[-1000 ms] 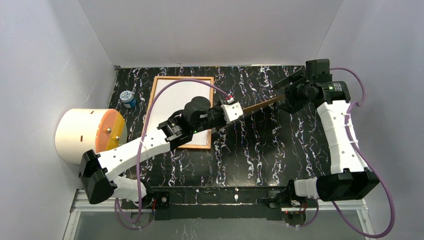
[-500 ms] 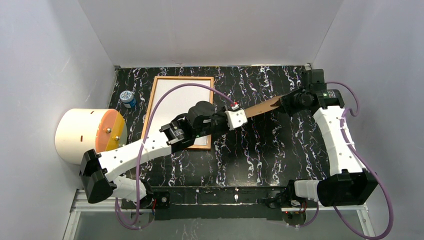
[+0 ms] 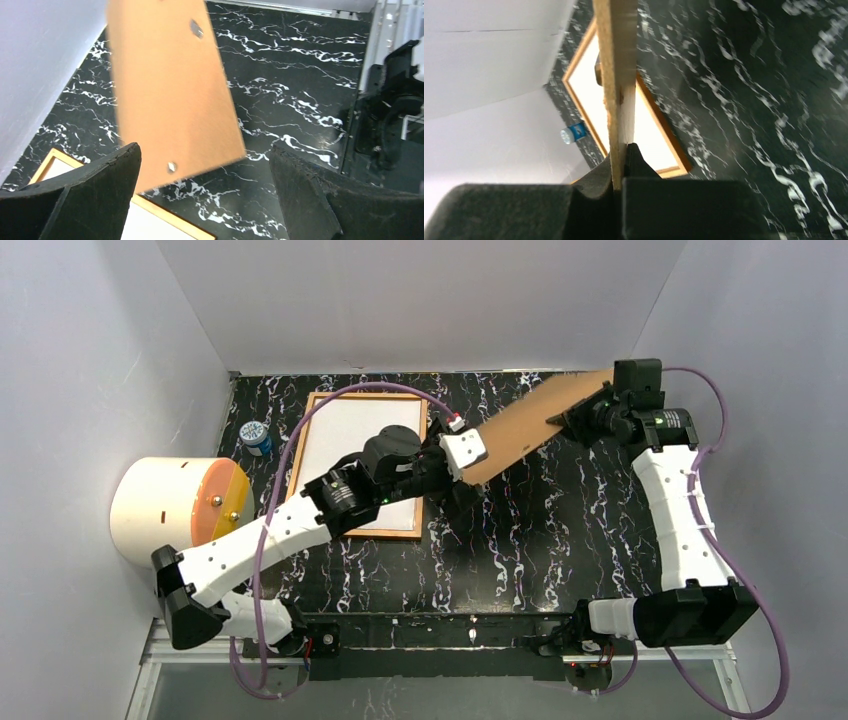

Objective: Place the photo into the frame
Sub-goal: Turn over the photo frame item at the center of the board.

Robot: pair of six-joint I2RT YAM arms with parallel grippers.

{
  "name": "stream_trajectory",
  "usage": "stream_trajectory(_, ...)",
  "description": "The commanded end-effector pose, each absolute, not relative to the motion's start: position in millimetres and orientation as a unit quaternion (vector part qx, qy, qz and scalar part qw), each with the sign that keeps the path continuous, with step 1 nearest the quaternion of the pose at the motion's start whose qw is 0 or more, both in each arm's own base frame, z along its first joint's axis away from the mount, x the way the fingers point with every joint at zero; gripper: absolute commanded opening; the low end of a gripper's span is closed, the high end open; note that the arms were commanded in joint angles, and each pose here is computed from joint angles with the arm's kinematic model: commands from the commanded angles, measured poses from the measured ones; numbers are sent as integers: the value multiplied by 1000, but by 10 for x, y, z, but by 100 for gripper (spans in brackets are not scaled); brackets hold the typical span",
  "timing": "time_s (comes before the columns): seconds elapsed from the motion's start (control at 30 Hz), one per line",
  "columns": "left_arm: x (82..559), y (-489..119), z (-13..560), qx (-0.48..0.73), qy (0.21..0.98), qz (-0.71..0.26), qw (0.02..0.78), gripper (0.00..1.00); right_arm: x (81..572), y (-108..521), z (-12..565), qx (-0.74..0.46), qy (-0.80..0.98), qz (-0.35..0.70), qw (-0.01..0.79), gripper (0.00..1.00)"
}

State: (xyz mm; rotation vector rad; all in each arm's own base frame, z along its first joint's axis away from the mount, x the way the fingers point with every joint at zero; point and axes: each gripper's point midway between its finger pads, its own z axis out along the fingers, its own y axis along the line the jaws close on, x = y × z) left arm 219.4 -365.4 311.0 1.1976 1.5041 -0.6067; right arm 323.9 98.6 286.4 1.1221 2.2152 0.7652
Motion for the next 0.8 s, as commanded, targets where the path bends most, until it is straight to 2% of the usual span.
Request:
stream_trajectory(0.0, 1967, -3509, 3378, 478, 633, -305, 527, 98, 3708, 1104, 3756, 315, 773, 381, 398, 1)
stream_trajectory(0.1, 1926, -3465, 3458, 476, 622, -311, 538, 98, 3846, 1200, 3971, 261, 763, 411, 425, 1)
stream_trajectory(0.33, 2395, -3177, 3728, 355, 657, -285, 601, 98, 3885, 1419, 4381, 101, 730, 457, 497, 1)
stream_trajectory(0.5, 3034, -2833, 3645, 247, 723, -276, 583, 98, 3692, 1576, 4405, 34, 710, 498, 497, 1)
stream_trajectory(0.67, 3711, -2093, 3520, 114, 763, -161, 615, 98, 3514, 1652, 4302, 2, 708, 516, 482, 1)
stream_trajectory(0.77, 4018, -1696, 3383, 65, 791, -128, 594, 99, 3439, 1673, 4206, 0, 714, 521, 467, 1)
